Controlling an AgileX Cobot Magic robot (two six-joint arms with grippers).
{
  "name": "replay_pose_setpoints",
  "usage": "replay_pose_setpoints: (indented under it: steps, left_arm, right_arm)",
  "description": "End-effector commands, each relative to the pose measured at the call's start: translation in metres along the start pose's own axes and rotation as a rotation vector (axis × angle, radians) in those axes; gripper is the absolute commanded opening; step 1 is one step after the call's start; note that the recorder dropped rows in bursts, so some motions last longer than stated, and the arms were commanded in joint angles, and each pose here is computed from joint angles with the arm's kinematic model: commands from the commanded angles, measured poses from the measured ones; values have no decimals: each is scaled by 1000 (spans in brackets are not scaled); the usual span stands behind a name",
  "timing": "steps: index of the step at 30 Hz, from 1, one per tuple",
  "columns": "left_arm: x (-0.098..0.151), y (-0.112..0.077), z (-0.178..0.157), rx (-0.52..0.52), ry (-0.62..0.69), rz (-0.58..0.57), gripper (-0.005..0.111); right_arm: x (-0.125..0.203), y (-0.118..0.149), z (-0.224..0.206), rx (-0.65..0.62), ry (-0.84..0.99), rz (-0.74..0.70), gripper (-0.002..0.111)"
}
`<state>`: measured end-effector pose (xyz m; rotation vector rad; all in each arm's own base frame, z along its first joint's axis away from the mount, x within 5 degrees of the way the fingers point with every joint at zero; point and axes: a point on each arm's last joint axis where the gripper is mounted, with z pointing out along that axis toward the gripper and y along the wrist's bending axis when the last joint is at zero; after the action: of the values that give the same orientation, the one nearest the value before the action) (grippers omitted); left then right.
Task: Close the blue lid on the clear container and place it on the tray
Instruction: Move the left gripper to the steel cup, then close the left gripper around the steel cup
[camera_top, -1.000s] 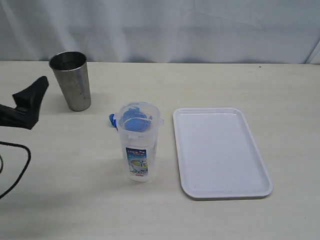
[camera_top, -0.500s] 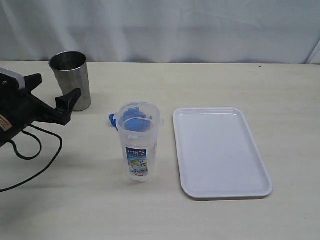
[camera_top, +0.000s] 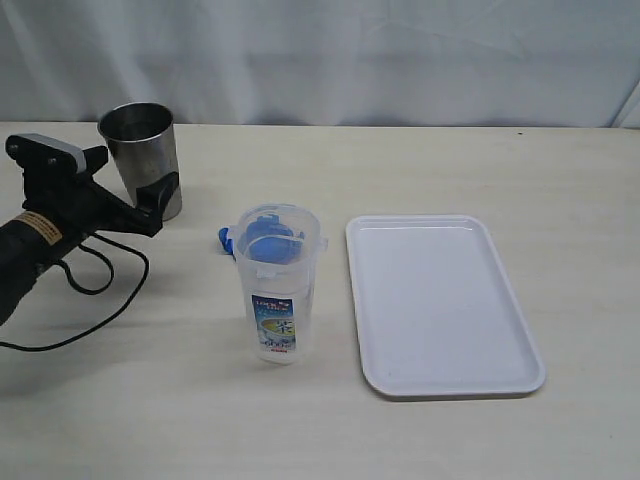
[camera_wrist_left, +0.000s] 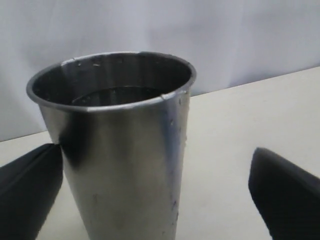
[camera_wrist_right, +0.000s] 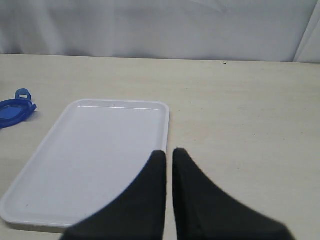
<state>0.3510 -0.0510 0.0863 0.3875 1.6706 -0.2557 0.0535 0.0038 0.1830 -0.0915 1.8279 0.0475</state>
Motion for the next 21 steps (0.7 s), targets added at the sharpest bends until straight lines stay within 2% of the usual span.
replay_pose_setpoints:
  steps: [1, 7, 21]
  left_arm:
    - [3, 3, 11, 8, -22, 5, 94]
    - [8, 5, 23, 14, -34, 13, 94]
    - [-6, 13, 41, 9, -101, 41, 94]
  right_arm:
    - [1, -1, 0, 10, -3, -2, 5]
    - [1, -1, 0, 10, -3, -2, 5]
    - [1, -1, 0, 10, -3, -2, 5]
